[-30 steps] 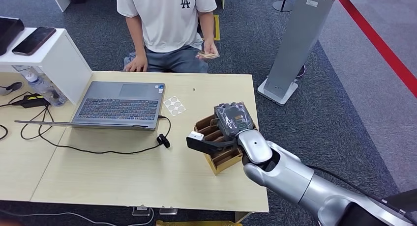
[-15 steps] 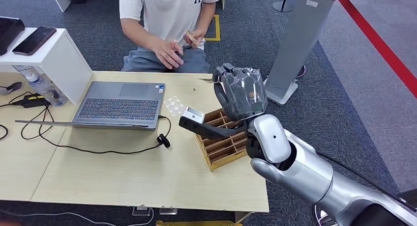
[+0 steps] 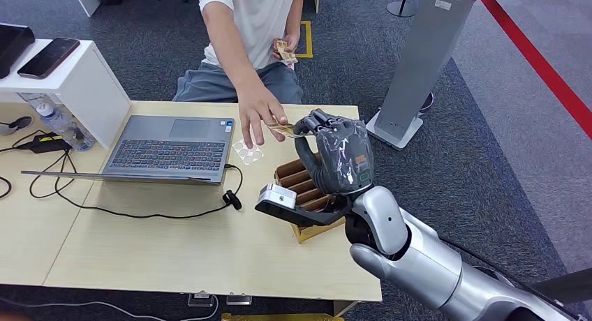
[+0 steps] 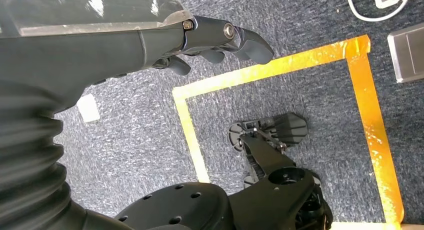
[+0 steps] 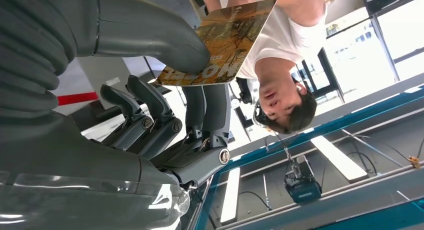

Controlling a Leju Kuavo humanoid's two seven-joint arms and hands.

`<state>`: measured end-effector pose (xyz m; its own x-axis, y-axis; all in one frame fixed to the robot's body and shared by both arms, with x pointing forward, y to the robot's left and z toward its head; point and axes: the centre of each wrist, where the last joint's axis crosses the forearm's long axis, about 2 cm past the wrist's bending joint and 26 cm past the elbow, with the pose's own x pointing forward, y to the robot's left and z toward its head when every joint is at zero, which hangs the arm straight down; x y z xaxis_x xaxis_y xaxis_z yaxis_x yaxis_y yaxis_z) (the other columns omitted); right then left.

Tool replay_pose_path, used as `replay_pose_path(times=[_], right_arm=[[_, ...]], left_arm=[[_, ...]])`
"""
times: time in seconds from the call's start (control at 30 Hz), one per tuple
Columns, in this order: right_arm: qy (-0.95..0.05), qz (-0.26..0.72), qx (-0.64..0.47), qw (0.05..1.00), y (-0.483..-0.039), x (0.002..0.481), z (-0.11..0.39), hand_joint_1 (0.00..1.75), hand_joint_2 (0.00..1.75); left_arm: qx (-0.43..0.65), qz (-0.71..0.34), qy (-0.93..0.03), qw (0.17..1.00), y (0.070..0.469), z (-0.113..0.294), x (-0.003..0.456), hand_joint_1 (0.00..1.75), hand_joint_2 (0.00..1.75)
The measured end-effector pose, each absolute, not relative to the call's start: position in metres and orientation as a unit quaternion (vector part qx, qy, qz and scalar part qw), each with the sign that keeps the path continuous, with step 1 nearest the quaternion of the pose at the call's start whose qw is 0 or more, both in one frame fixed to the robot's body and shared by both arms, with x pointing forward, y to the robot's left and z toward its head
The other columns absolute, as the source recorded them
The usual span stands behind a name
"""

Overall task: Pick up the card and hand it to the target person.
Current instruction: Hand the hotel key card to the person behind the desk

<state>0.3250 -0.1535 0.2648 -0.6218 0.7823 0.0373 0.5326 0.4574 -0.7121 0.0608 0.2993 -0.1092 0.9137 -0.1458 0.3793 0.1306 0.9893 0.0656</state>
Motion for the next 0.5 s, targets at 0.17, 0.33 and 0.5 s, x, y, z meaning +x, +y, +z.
replay_pose_path(times=[0.17,0.33,0.5], right_arm=[[-0.839,0.344,-0.377,0.188,-0.148,0.323,0.253,1.68,1.75],[-0.85,0.35,-0.324,0.223,-0.143,0.323,0.243,0.89,1.75],[-0.86,0.347,-0.252,0.275,-0.14,0.323,0.234,0.0,1.75]], left_arm=[[0.01,-0.071,-0.201,0.977,0.299,-0.109,0.061,0.0,1.75],[0.009,-0.078,-0.205,0.976,0.298,-0.109,0.061,0.0,1.75],[0.009,-0.085,-0.207,0.975,0.298,-0.109,0.061,0.0,0.0]])
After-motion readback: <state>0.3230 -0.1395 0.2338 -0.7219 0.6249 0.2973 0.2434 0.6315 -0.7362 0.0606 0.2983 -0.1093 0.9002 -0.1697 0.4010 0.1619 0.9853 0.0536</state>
